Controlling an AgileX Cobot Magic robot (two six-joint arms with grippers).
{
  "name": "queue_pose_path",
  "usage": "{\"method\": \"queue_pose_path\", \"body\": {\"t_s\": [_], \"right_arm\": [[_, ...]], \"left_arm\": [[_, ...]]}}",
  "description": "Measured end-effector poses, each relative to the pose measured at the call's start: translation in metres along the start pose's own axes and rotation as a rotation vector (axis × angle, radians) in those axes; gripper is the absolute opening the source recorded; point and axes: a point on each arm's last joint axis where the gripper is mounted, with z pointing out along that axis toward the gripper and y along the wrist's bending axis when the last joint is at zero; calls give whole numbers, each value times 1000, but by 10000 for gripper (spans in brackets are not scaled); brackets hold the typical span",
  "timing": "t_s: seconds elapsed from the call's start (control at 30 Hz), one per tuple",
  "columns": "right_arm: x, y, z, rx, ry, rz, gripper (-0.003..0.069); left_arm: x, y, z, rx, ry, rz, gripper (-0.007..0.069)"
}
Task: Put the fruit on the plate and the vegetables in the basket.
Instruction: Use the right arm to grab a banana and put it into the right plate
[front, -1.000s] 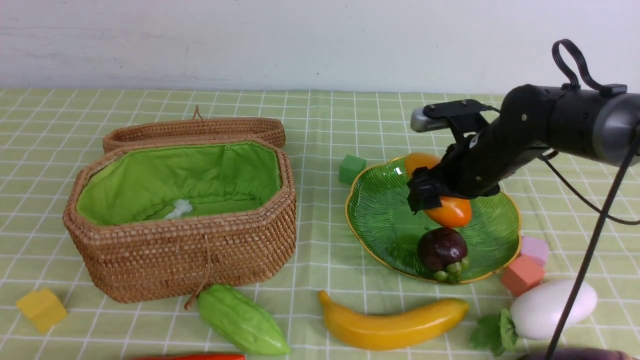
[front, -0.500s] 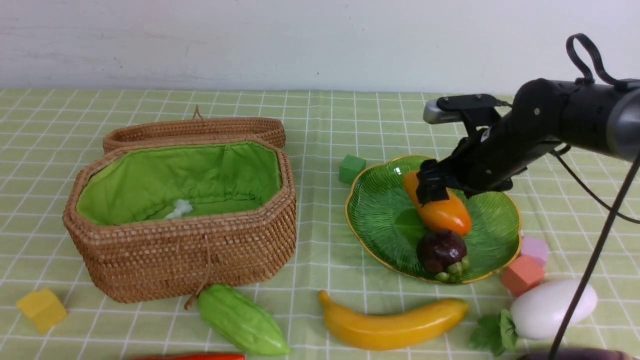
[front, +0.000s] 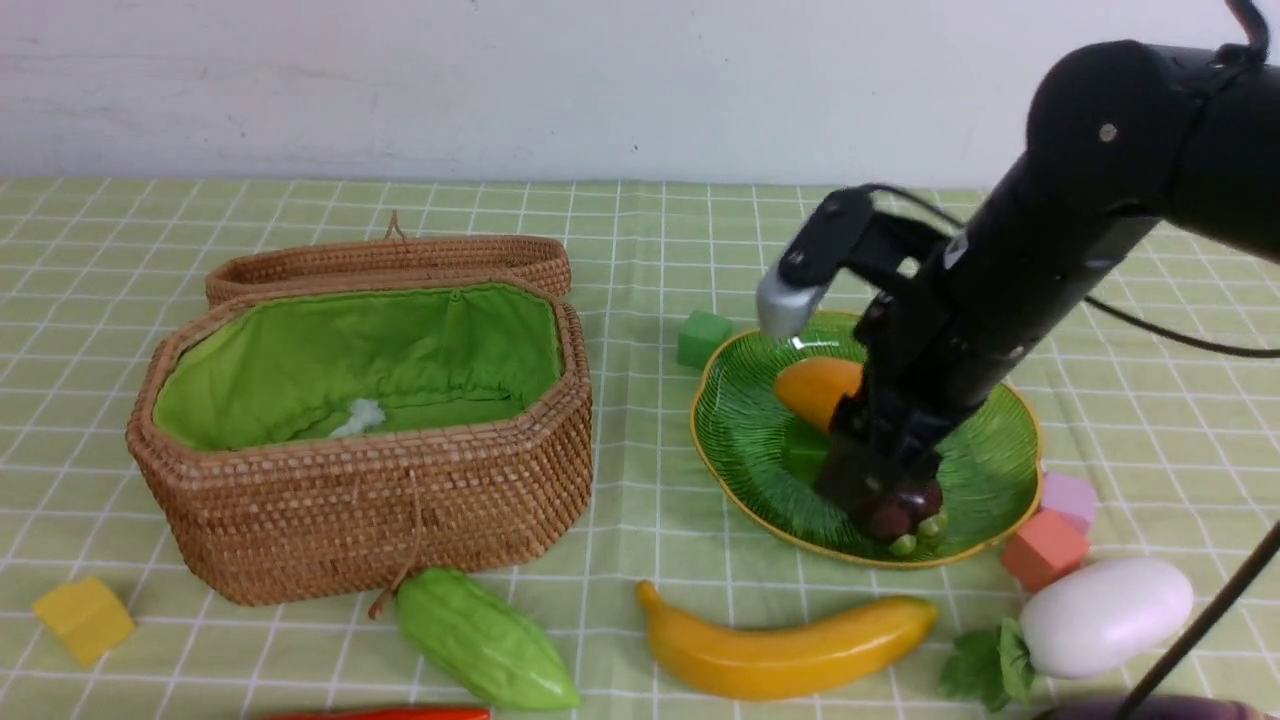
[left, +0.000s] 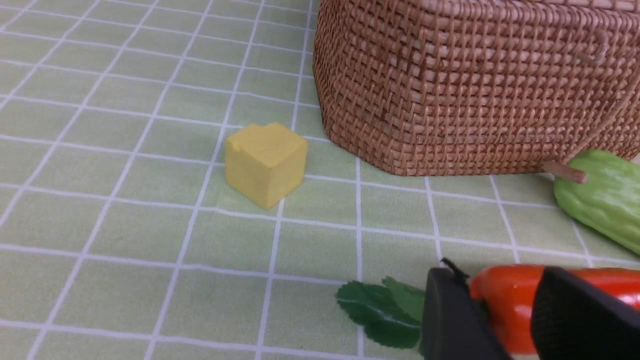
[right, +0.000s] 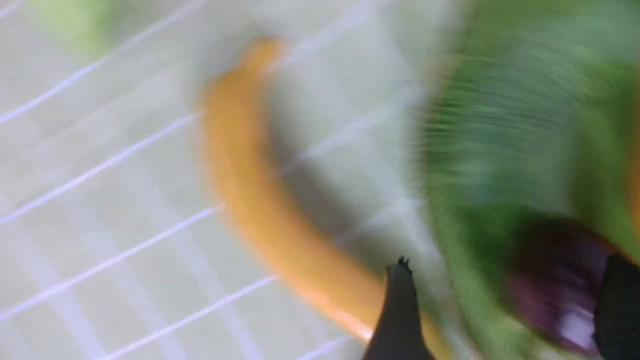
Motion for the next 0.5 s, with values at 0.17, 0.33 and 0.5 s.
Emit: {"method": "queue_pose_path", "body": {"t_s": [0.17,0.33,0.5], "right_arm": [[-22,46,12,-158,9,-265,461],[-27,59,40,-234,67,-329,456],[-24,59,83,-302,144,-323,456]], "left_arm": [[0,0,0,0,0,0,239],[0,0,0,0,0,0,239],[0,0,0,0,0,0,239]]}}
